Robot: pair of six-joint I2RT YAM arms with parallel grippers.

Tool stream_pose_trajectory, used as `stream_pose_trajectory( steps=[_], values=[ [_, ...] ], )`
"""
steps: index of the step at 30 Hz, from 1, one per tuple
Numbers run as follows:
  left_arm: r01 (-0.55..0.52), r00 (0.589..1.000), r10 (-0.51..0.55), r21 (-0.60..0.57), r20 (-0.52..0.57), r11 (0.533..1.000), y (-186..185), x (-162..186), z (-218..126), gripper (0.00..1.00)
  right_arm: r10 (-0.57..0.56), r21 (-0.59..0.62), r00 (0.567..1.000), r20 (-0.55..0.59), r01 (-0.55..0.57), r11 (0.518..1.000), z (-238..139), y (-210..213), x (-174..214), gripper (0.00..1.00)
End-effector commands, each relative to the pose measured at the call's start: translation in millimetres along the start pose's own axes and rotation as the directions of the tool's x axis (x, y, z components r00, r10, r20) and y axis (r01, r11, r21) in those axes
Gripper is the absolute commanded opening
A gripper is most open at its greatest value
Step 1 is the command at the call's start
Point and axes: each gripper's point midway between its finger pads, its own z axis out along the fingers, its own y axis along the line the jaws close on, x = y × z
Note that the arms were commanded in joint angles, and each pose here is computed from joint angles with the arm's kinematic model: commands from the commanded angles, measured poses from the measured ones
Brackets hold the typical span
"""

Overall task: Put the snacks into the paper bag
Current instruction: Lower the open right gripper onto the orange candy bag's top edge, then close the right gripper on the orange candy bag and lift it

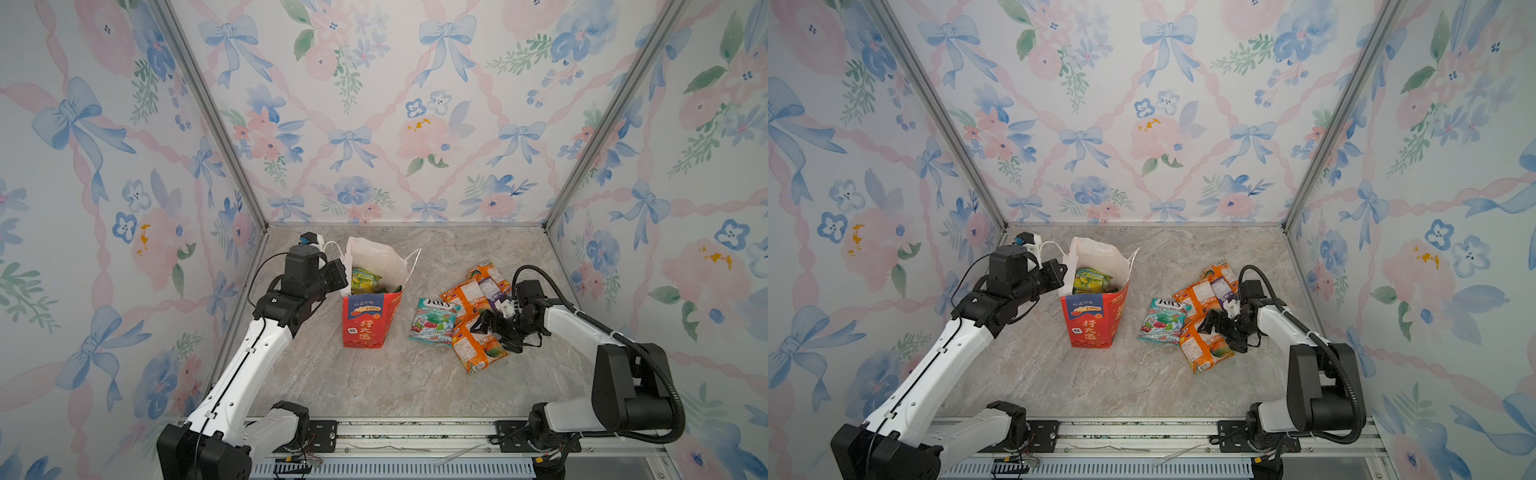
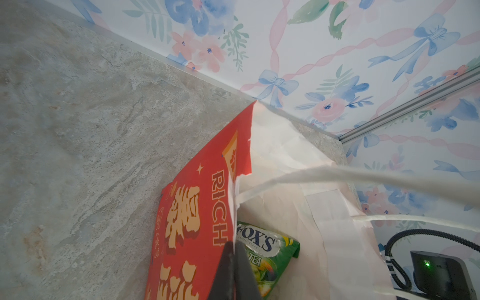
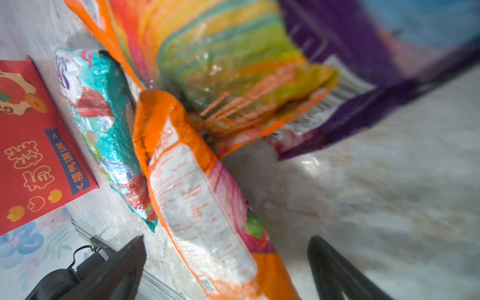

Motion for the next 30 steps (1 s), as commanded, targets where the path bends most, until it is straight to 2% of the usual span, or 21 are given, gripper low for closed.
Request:
stream_pose_trajectory(
  steps=[1,6,11,24,30],
  values=[
    [-0.001,1.000,0.001,-0.005,0.001,1.000,1.6,3.0,-1.3,0.00,-0.037,-0.035,0.999,-0.037,0.036,0.999,11.7,8.6,7.2,0.97],
    [0.000,1.000,0.000,-0.003,0.000,1.000,1.4,3.7,-2.1,0.00,-0.070,-0.047,0.996,-0.048,0.068,0.997,17.5,16.5,7.8,0.90],
    [-0.002,1.000,0.002,0.000,0.004,1.000,0.5,2.9,-3.3,0.00,-0.094,-0.053,0.994,-0.062,0.091,0.994,21.4,22.9,8.8,0.77],
    [-0.005,1.000,0.005,0.002,0.005,1.000,0.4,3.3,-4.6,0.00,-0.137,-0.064,0.990,-0.012,0.136,0.989,2.1,45.0,-3.6,0.40],
    [-0.005,1.000,0.005,0.003,0.012,1.000,0.7,2.7,-6.6,0.00,-0.168,-0.078,0.986,0.015,0.168,0.983,-12.4,58.0,-9.0,0.19]
  ],
)
